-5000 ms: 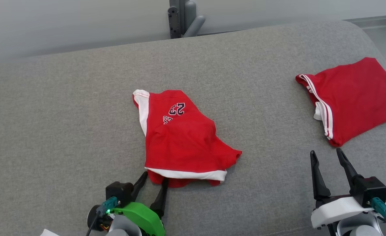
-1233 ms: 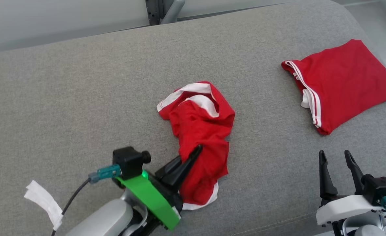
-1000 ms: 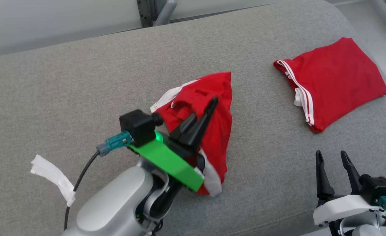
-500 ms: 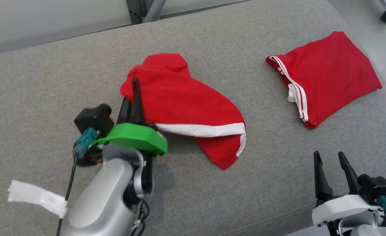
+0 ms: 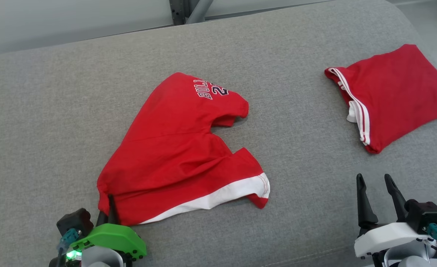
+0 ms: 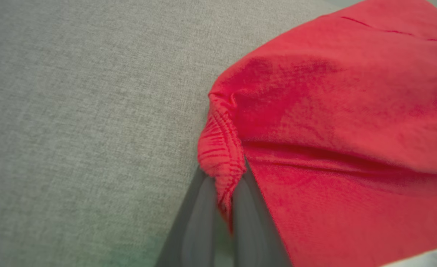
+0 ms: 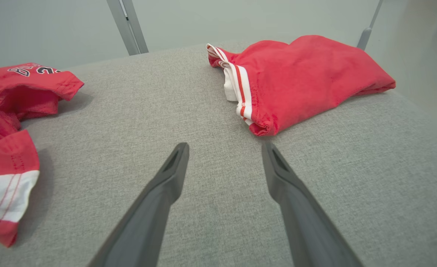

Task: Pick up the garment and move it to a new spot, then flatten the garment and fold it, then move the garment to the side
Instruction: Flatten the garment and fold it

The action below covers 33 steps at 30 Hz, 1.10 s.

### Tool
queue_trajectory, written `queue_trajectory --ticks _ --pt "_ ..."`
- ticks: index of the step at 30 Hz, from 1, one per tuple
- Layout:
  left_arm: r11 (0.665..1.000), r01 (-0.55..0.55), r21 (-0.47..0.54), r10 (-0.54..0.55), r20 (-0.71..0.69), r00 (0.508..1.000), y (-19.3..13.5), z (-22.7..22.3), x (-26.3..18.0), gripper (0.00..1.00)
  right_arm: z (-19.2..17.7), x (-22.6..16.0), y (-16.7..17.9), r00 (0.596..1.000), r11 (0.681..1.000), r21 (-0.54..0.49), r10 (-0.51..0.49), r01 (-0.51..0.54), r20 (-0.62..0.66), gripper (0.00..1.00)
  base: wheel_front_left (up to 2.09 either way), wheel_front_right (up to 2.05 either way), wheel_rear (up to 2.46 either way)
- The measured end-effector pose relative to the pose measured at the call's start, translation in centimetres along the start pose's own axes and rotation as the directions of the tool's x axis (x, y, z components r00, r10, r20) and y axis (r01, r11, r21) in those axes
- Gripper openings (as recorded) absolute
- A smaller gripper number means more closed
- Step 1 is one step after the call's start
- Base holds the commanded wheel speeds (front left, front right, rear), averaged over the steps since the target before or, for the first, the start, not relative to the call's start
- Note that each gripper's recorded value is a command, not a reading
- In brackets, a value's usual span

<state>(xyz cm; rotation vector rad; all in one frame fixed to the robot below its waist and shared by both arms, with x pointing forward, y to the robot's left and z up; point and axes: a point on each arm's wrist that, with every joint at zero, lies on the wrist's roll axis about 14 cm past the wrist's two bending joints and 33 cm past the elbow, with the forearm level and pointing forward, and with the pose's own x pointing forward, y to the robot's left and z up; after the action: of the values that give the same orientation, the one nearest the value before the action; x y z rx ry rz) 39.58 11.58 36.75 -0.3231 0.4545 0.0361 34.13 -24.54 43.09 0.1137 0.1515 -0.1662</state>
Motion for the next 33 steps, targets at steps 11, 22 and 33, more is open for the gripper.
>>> queue_trajectory --ticks 11,22,33 --pt "0.999 0.033 -0.010 -0.032 0.087 0.996 -1.1 2.1 -1.0 1.00 -0.3 1.4 2.7 0.997 0.996 -0.009 0.083 -0.083 -0.007 1.00 0.00 0.00 0.00" --pt "0.989 0.119 0.086 -0.124 0.059 0.991 -1.0 2.2 -2.5 1.00 -0.5 0.5 2.2 0.997 0.997 -0.014 0.073 -0.073 -0.013 1.00 0.00 0.00 0.00" --pt "0.975 0.167 0.144 -0.168 -0.008 0.986 -1.8 2.0 -4.7 1.00 -0.6 0.4 1.7 0.998 0.998 -0.015 0.056 -0.056 -0.019 1.00 0.00 0.00 0.00"
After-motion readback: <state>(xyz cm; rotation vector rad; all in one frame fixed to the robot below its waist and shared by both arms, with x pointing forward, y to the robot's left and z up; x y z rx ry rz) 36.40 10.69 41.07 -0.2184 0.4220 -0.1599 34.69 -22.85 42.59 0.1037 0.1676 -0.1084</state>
